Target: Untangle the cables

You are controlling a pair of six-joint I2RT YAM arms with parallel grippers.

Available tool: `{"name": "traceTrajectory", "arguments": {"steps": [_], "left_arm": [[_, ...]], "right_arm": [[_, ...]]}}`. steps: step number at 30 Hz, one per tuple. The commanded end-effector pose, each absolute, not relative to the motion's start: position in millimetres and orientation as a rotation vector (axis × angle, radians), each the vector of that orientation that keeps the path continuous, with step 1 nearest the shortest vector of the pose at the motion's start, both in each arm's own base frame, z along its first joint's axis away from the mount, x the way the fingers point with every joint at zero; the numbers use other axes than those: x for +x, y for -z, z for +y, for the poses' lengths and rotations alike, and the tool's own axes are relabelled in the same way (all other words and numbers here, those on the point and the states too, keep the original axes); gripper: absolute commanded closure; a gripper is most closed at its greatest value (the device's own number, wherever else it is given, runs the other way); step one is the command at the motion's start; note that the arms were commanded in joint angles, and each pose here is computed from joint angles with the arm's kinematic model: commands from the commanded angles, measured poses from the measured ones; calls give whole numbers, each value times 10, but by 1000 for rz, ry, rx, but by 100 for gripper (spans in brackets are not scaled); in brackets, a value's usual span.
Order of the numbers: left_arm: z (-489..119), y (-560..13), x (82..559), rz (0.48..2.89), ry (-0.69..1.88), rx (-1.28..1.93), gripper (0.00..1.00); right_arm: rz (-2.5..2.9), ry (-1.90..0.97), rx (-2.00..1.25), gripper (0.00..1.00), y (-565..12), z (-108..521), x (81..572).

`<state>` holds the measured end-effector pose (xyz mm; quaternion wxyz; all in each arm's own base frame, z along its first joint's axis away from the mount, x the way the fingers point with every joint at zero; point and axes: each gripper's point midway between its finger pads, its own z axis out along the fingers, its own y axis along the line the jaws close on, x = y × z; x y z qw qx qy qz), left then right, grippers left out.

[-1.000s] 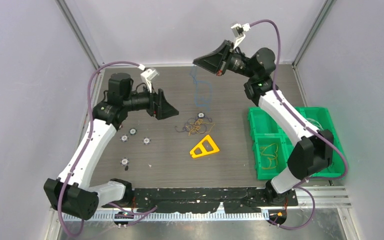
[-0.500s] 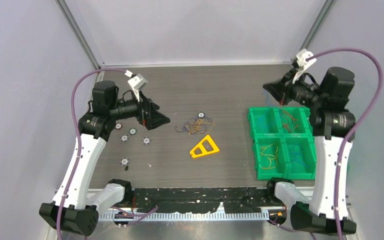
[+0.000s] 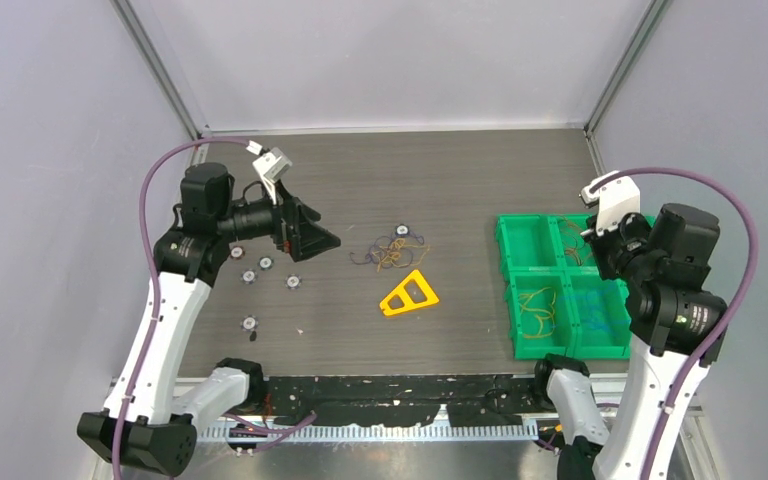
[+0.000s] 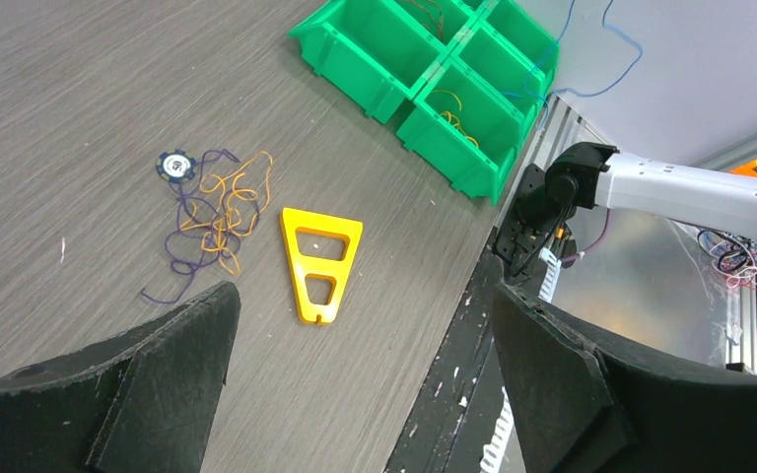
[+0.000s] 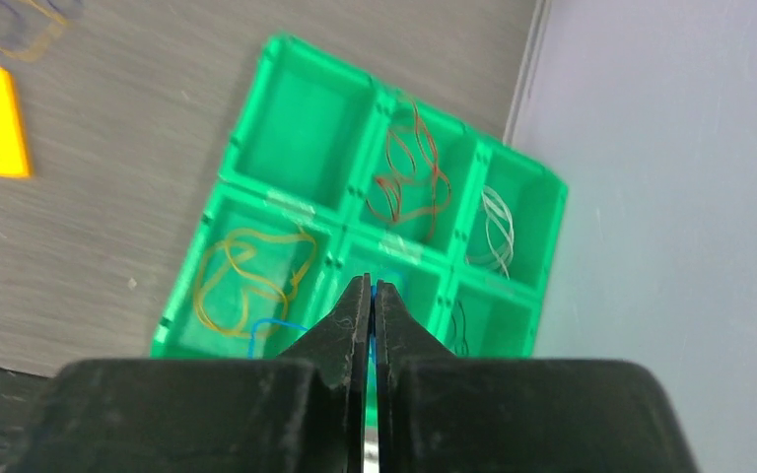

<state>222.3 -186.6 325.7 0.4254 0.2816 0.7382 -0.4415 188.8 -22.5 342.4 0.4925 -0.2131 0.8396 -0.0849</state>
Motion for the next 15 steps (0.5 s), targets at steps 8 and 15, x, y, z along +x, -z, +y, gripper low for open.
{"name": "traceTrajectory", "arguments": {"steps": [8, 15], "left_arm": [[-1850, -3378, 2090, 1794, 1089, 739, 0], [-1862, -3449, 2149, 1798, 1094, 729, 0]], "right_arm": [[2244, 462, -518, 95, -2844, -825, 1882], [2326, 396, -479, 95, -2544, -1113, 1978]]}}
